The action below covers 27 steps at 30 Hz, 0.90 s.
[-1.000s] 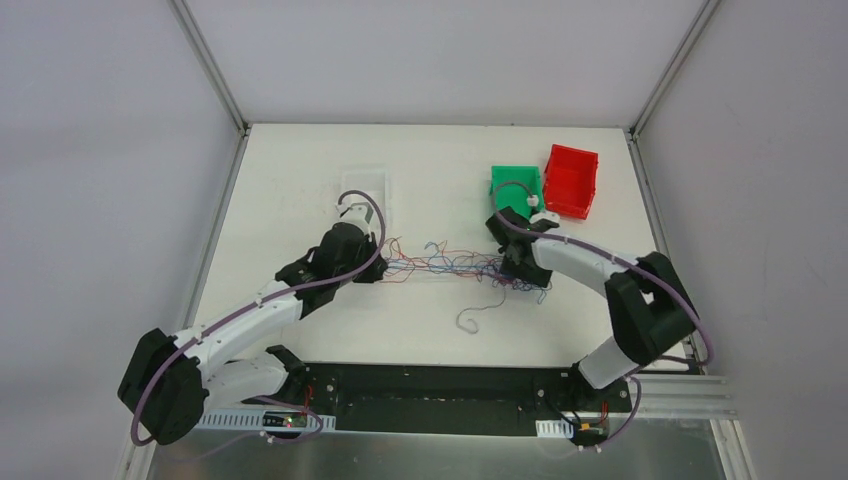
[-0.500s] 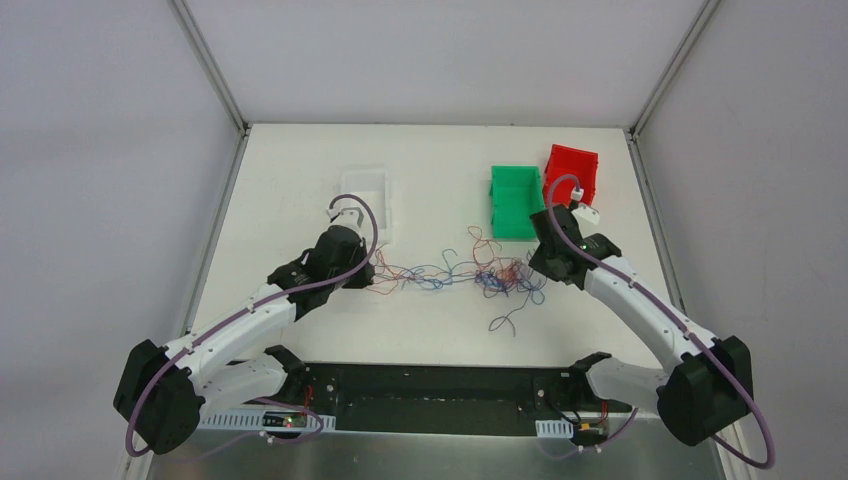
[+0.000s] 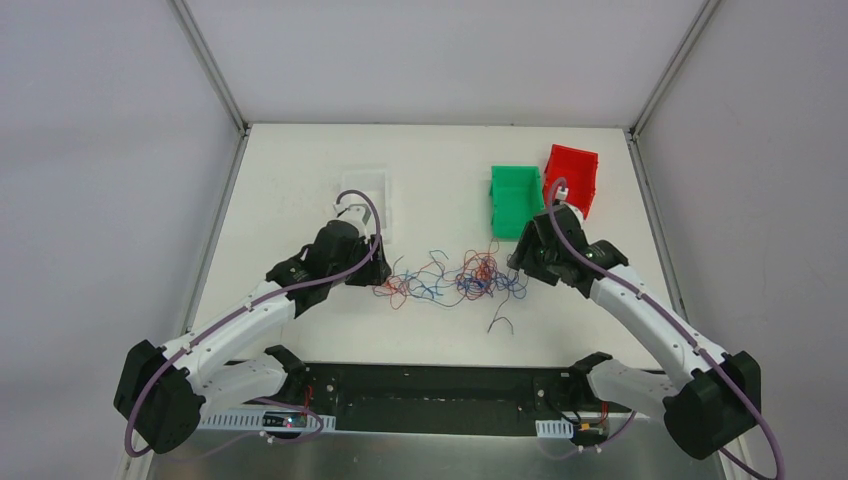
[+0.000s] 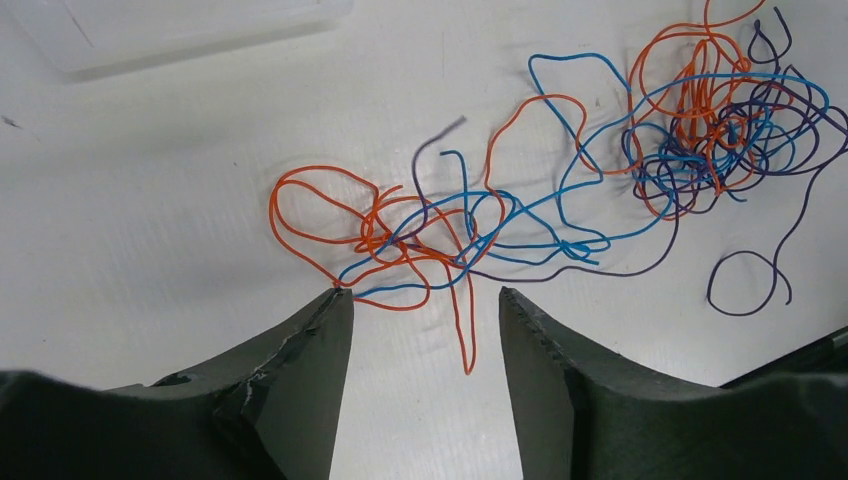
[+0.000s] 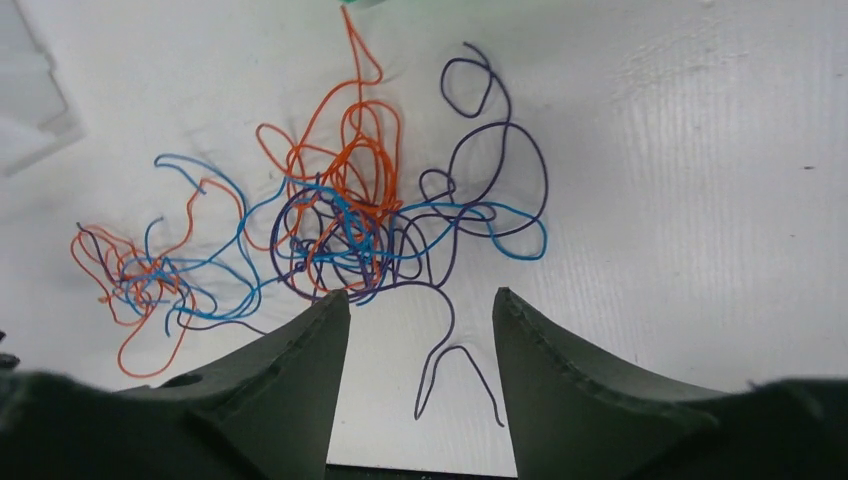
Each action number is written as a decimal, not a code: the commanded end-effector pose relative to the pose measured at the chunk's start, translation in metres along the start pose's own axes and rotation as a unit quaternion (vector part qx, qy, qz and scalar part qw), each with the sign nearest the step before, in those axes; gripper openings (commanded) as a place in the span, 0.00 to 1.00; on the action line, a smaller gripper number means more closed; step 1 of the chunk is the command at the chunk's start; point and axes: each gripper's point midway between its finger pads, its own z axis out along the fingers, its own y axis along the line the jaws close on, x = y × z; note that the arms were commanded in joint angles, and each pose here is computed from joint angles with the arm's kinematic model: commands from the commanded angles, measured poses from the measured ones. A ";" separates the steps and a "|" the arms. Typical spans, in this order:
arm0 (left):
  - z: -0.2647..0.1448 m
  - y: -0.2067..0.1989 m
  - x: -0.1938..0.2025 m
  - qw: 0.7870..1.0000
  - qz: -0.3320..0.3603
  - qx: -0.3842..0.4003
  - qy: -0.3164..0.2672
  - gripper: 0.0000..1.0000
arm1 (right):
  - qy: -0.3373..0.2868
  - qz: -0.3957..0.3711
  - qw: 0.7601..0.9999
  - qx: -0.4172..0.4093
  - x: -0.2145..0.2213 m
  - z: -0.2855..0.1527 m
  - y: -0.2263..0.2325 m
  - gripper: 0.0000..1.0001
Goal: Untangle the cables
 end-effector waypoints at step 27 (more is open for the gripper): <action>0.044 -0.070 0.000 0.963 0.240 0.029 0.116 0.64 | -0.036 -0.080 0.995 0.037 0.009 0.009 0.019 0.12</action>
